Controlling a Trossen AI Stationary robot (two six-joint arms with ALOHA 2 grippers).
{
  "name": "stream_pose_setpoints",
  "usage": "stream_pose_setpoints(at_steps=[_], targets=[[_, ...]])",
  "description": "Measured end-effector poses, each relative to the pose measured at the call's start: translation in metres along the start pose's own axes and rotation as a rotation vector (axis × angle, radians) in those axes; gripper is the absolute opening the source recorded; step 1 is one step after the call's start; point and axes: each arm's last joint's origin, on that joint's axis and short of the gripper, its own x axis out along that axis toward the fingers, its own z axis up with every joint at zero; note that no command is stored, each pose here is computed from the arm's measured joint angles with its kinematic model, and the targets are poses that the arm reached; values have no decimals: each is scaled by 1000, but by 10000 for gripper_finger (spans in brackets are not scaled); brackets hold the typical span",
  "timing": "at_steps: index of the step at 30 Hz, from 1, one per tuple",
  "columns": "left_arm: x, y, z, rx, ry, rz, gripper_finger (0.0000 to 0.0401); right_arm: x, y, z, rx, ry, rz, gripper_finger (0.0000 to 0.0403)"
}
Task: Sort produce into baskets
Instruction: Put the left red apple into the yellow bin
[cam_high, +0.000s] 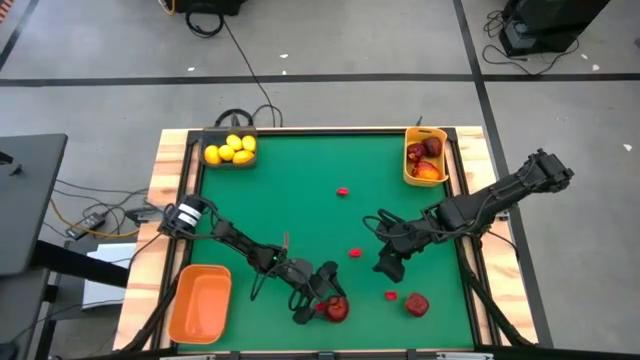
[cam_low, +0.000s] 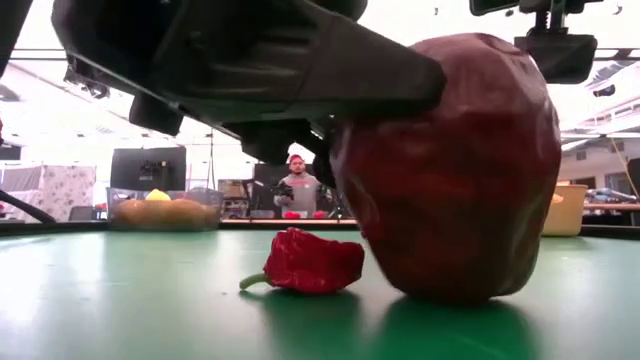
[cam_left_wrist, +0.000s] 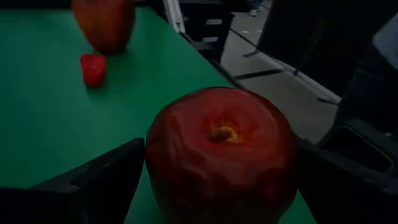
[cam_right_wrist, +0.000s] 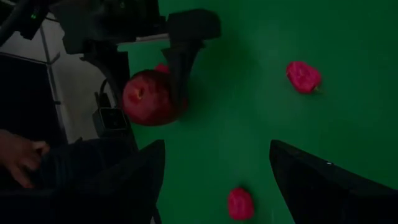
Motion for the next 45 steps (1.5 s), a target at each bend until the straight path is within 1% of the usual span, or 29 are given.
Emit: stream_pose_setpoints(at_steps=[4, 8, 11, 13, 16, 18, 24, 28, 32, 35, 38, 41, 45], targets=[[0, 1, 2, 2, -22, 41, 389, 0, 1, -1, -5, 4, 1, 297], [0, 3, 4, -13, -34, 80, 365, 0, 1, -2, -5, 0, -2, 297], [1, 5, 8, -52, -53, 82, 345, 0, 2, -4, -4, -13, -11, 297], [1, 7, 11, -108, -62, 85, 340, 0, 3, -5, -10, -25, -18, 297], [-1, 15, 14, -220, -78, 99, 340, 0, 4, -8, -13, -29, -28, 297], [-4, 19, 19, -247, -85, 102, 341, 0, 3, -9, -15, -24, -38, 297], [-18, 23, 40, -247, -95, 103, 340, 0, 4, -13, -2, -25, -49, 297], [-31, 30, 51, -267, -48, 146, 344, 0, 6, -17, 0, -44, -72, 297], [-48, 34, 63, -288, 10, 181, 344, 0, 4, -22, 7, -89, -140, 297], [-63, 35, 77, -287, 17, 197, 344, -1, 4, -23, 48, -141, -161, 297], [-80, 36, 92, -232, 6, 249, 344, -1, 12, -18, 116, -227, -93, 297], [-99, 37, 108, -157, -12, 300, 344, -2, 21, -11, 135, -338, -8, 297], [-126, 44, 126, -125, -40, 380, 344, -4, 22, 1, 179, -431, 18, 298]])
